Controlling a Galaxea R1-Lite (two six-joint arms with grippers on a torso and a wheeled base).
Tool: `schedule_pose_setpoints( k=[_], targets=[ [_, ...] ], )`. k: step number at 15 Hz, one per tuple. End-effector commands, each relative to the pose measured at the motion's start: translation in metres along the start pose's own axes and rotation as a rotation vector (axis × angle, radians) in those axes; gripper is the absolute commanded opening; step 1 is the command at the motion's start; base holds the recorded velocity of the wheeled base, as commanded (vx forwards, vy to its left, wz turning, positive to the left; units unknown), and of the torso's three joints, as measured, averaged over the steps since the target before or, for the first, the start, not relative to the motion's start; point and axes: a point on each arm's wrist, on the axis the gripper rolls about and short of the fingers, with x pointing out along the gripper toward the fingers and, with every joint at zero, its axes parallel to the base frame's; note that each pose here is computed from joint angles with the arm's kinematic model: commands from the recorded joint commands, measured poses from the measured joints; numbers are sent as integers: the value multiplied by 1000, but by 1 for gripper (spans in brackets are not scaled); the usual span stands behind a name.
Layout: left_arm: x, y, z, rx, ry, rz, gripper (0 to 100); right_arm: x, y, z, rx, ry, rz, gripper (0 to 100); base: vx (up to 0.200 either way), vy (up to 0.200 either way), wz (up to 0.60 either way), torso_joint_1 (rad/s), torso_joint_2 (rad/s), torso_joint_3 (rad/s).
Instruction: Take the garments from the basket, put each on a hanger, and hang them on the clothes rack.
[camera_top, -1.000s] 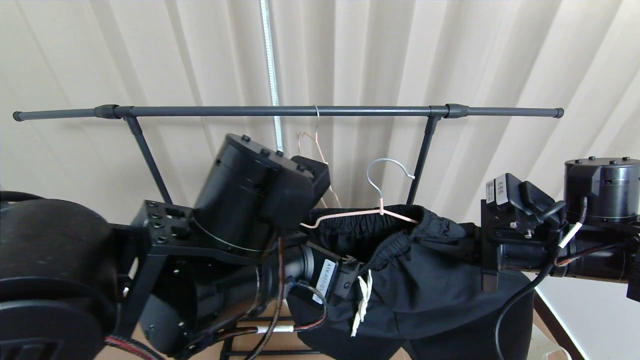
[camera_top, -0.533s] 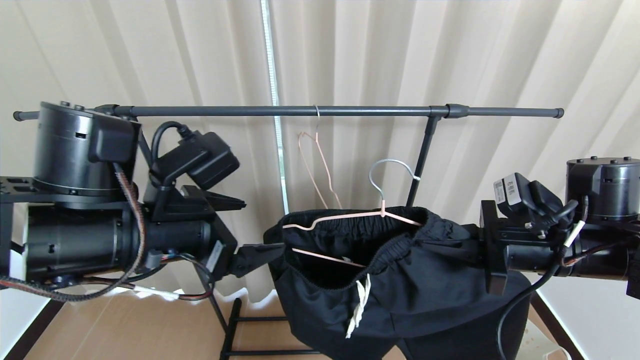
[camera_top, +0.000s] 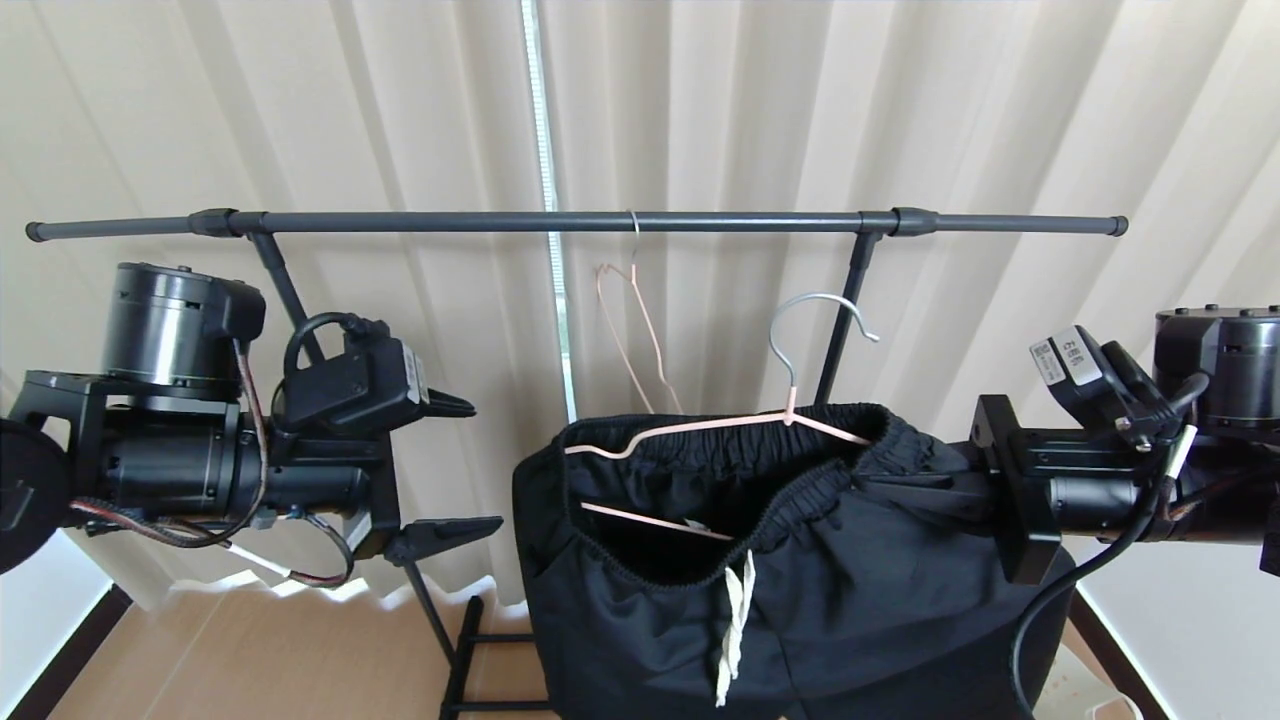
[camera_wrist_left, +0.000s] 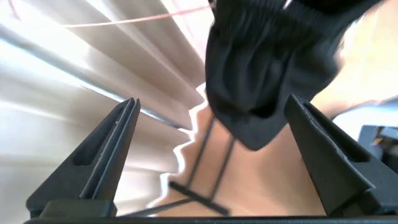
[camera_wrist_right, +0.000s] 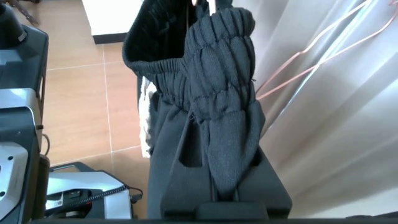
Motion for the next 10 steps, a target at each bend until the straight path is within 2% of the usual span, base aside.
schedule_pose_setpoints(
  k=[1,3,5,10],
  targets=[
    [19,1,-6,-8,11,-39,100,0,0,-1,2,1,2,0,0,0,0,0,0,0],
    [44,2,-2,34,-31,-60,100,-1,1,-1,3,-13,29,0,0,0,0,0,0,0],
    [57,3,2,43,-46,-75,100,-1,2,0,0,-20,43,0,0,0,0,0,0,0],
    [71,10,21,-12,-93,-87,100,-2,3,0,-1,-26,57,0,0,0,0,0,0,0]
  ],
)
